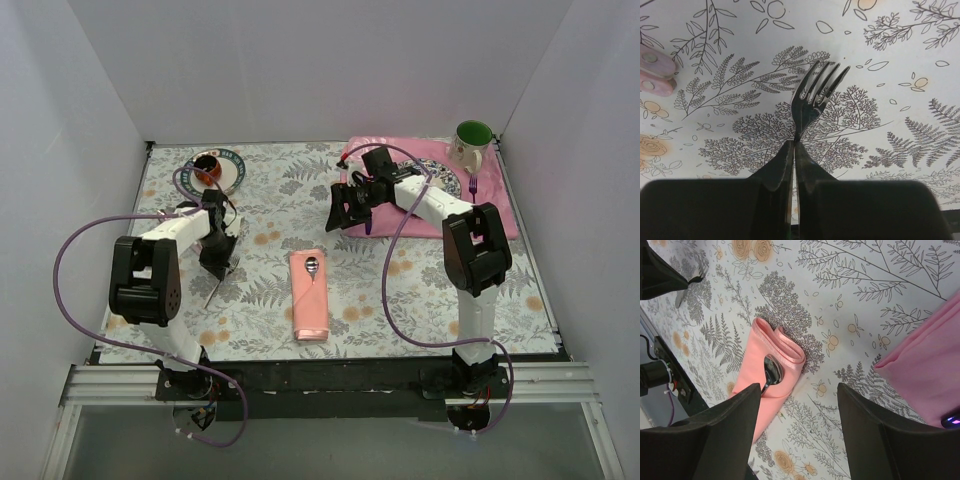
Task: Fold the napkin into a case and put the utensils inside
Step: Pick up the fork from the corner of the board.
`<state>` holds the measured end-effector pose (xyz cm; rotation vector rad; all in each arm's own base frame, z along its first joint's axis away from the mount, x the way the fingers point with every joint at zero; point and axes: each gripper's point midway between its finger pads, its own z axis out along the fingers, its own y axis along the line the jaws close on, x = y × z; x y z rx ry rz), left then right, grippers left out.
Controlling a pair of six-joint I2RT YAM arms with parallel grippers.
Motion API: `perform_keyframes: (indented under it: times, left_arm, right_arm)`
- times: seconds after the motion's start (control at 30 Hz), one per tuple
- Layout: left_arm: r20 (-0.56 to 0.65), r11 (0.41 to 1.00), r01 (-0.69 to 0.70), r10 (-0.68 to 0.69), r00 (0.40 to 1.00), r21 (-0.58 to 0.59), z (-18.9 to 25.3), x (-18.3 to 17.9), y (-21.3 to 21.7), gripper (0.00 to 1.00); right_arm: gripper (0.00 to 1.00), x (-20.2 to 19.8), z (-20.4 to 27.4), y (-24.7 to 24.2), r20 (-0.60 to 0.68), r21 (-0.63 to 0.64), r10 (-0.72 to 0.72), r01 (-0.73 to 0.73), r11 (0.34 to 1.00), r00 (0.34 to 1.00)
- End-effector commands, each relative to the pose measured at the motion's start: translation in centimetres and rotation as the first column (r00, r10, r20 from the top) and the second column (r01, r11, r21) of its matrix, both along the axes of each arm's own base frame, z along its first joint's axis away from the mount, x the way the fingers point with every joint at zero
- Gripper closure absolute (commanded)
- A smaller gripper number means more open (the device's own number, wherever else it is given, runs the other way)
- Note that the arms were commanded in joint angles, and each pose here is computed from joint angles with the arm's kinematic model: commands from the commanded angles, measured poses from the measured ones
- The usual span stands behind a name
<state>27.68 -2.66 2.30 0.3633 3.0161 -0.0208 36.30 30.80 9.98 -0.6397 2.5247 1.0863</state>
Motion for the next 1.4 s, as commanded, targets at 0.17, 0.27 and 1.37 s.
perform_keyframes:
  times: [0.17, 0.27, 1.37]
  left_arm:
    - [0.043, 1.000, -0.003, 0.004, 0.999, -0.028, -2.2, 1.4, -2.3, 1.00]
    - [0.048, 1.000, -0.011, 0.012, 0.999, -0.014, -2.4, 1.8, -2.0, 0.89]
    - [0.351, 0.951, -0.160, 0.249, 0.903, -0.263, -2.8, 16.2, -12.0, 0.96]
  right_arm:
    - [0.29, 0.7, 1.5, -0.6, 0.030, 0.014, -0.014, 0.014, 1.000, 0.999]
    - [0.29, 0.9, 1.6, -1.1, 0.034, 0.012, -0.020, 0.020, 1.000, 0.999]
    - [0.29, 2.0, 0.2, -3.2, 0.015, -0.013, -0.068, 0.068, 0.998, 0.998]
